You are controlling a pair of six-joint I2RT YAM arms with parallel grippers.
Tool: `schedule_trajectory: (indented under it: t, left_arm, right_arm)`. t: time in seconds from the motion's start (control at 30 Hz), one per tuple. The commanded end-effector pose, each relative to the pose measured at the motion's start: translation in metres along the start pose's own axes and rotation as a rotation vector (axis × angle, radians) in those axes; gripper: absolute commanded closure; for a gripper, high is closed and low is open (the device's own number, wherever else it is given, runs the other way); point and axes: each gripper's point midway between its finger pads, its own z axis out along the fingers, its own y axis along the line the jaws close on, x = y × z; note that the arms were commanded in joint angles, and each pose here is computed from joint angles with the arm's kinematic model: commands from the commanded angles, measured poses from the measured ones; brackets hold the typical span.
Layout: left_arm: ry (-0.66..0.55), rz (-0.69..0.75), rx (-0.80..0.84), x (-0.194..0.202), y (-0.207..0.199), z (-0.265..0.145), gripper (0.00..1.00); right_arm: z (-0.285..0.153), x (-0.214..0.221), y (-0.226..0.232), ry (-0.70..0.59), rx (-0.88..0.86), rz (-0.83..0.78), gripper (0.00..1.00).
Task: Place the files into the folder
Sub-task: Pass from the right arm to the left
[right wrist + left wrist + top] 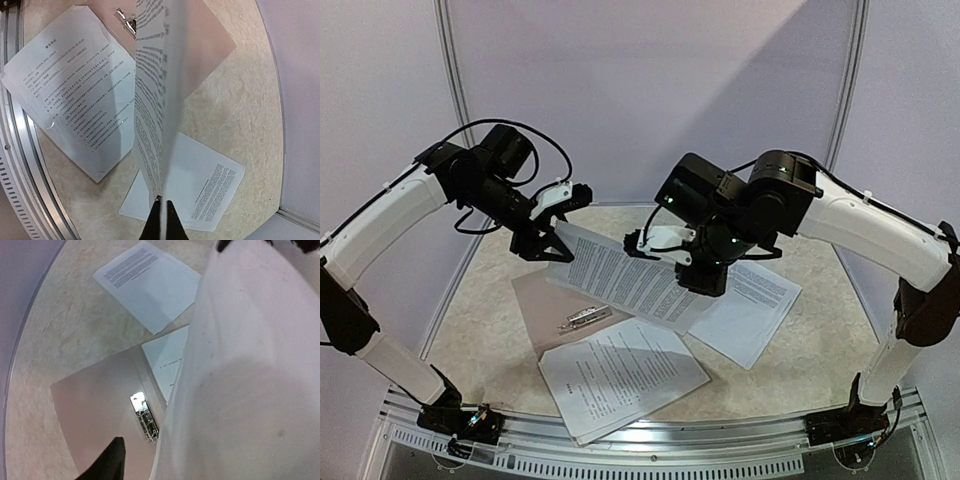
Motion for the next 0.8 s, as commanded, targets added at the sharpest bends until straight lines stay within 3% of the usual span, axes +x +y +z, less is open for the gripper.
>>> schedule_trajectory:
  t: [0.0, 0.1, 0.13, 0.2, 0.27, 0.37, 0.4, 0.5, 0.63, 0.7, 0.77]
  left_arm:
    - [-0.089, -0.027, 0.166, -0.011, -0.033, -0.010, 0.63]
    - [-0.085, -0.046, 0.212, -0.009, -0.042, -0.010, 0.95]
    - [-0.083, -0.058, 0.218, -0.010, -0.043, -0.011, 1.00]
    - [-0.087, -0.096, 0.221, -0.010, -0.042, -0.014, 1.00]
    - [-0.099, -0.180, 0.172, -0.011, -0.030, -0.016, 1.00]
    - [-0.163, -0.283, 0.104, -0.013, -0.007, -0.021, 1.00]
    - [-0.178, -0.311, 0.084, -0.012, -0.002, -0.023, 1.00]
    - [-0.166, -0.351, -0.004, -0.005, 0.016, -0.026, 1.00]
    - [-0.136, -0.351, -0.082, -0.005, 0.029, -0.036, 1.00]
    - [-0.136, -0.357, -0.100, -0.010, 0.029, -0.047, 1.00]
    - [-0.139, -0.353, -0.131, -0.016, 0.031, -0.059, 1.00]
  right_arm:
    - [-0.010, -0.006, -0.006, -0.051, 0.032, 0.000, 1.00]
    - [-0.009, -0.007, -0.010, -0.061, 0.041, 0.008, 1.00]
    - [-0.009, -0.007, -0.012, -0.062, 0.044, 0.013, 1.00]
    - [-0.008, -0.007, -0.020, -0.069, 0.058, 0.040, 1.00]
    - [-0.006, -0.008, -0.036, -0.073, 0.117, 0.087, 0.93]
    - [0.000, -0.008, -0.064, -0.106, 0.164, 0.214, 0.48]
    - [0.003, -0.009, -0.074, -0.131, 0.164, 0.273, 0.37]
    - [0.012, -0.009, -0.106, -0.218, 0.164, 0.426, 0.21]
    - [0.028, 0.004, -0.137, -0.423, 0.113, 0.619, 0.02]
    - [0.012, 0.001, -0.155, -0.638, 0.075, 0.686, 0.01]
    - [0.009, 0.007, -0.161, -0.754, 0.064, 0.726, 0.01]
